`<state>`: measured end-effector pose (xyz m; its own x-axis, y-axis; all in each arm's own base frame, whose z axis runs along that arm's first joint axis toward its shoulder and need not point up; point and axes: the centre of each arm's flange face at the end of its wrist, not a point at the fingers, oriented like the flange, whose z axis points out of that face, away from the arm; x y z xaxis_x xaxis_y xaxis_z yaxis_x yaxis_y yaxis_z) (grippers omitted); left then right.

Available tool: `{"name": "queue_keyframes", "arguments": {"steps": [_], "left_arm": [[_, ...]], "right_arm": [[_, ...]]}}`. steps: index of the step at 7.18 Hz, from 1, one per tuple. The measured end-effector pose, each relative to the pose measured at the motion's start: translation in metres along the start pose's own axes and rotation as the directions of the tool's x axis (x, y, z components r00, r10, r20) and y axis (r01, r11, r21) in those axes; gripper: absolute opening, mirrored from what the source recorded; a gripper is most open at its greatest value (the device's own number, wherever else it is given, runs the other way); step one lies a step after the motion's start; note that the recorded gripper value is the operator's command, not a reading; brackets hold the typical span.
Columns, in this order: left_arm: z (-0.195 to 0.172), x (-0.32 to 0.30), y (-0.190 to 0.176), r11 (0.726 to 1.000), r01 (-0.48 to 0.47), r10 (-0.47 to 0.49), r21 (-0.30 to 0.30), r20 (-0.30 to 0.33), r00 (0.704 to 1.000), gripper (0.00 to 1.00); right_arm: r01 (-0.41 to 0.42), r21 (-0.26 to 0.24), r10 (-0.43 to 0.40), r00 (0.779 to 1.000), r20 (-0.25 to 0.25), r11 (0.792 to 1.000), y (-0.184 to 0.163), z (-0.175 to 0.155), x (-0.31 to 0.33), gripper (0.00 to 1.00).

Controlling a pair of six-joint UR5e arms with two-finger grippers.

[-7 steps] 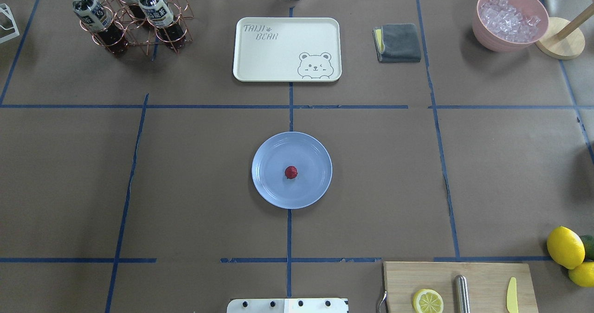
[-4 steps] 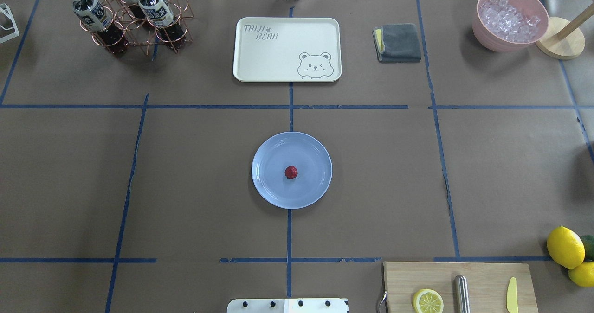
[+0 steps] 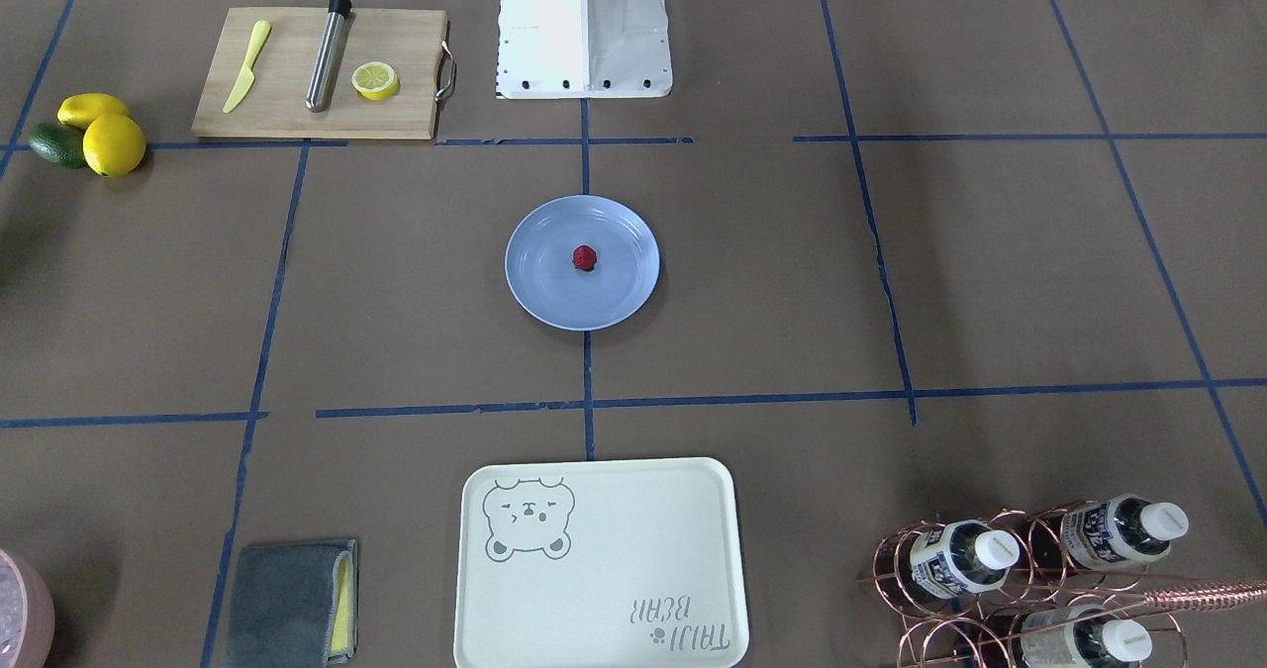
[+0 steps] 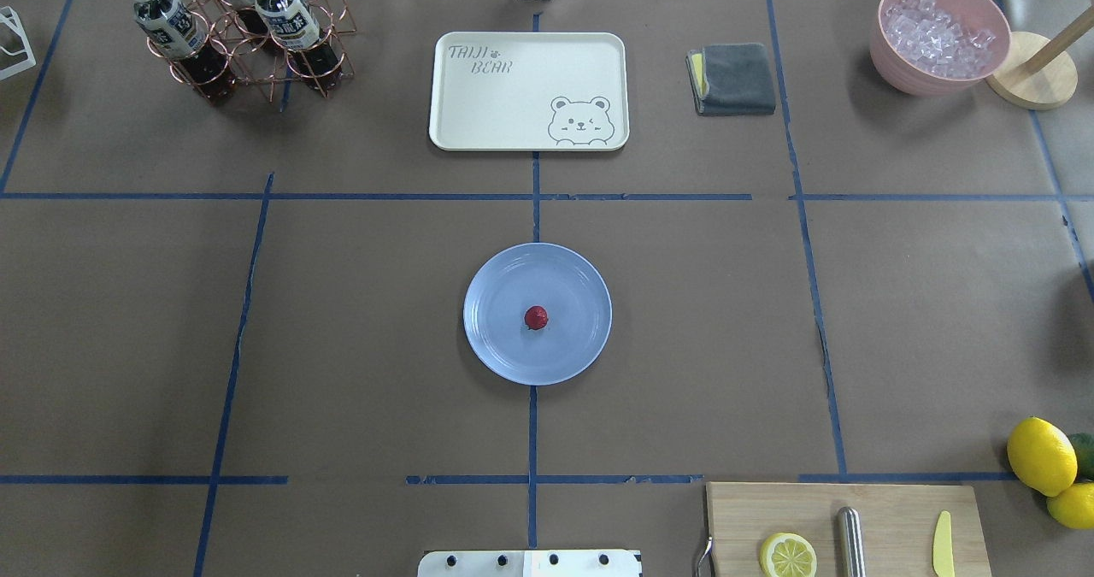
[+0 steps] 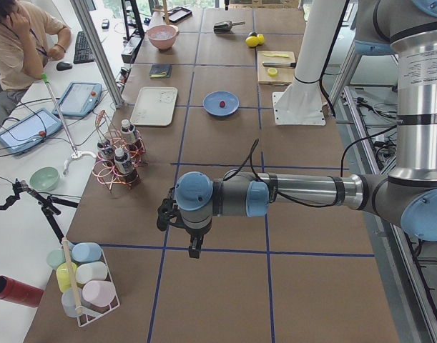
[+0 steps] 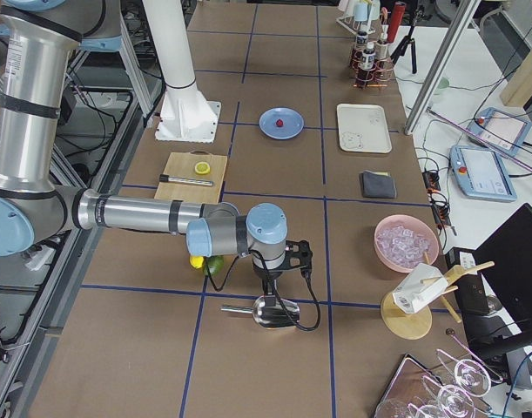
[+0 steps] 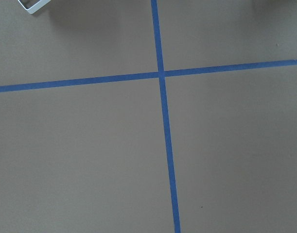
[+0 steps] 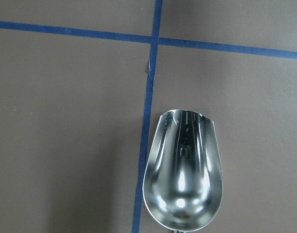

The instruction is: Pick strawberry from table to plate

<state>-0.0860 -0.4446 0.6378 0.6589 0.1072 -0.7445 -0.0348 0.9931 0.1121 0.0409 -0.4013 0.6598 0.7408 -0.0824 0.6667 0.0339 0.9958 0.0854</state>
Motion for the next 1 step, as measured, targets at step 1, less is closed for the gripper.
{"name": "queue_keyframes", "arguments": {"steps": [1], "left_arm": [[0.0001, -0.0001, -0.0001, 1.000, -0.001, 0.001, 0.001, 0.000, 1.000, 1.00]], "right_arm": [[-0.001, -0.001, 0.000, 1.000, -0.003, 1.000, 0.0001, 0.0001, 0.0003, 1.00]]}}
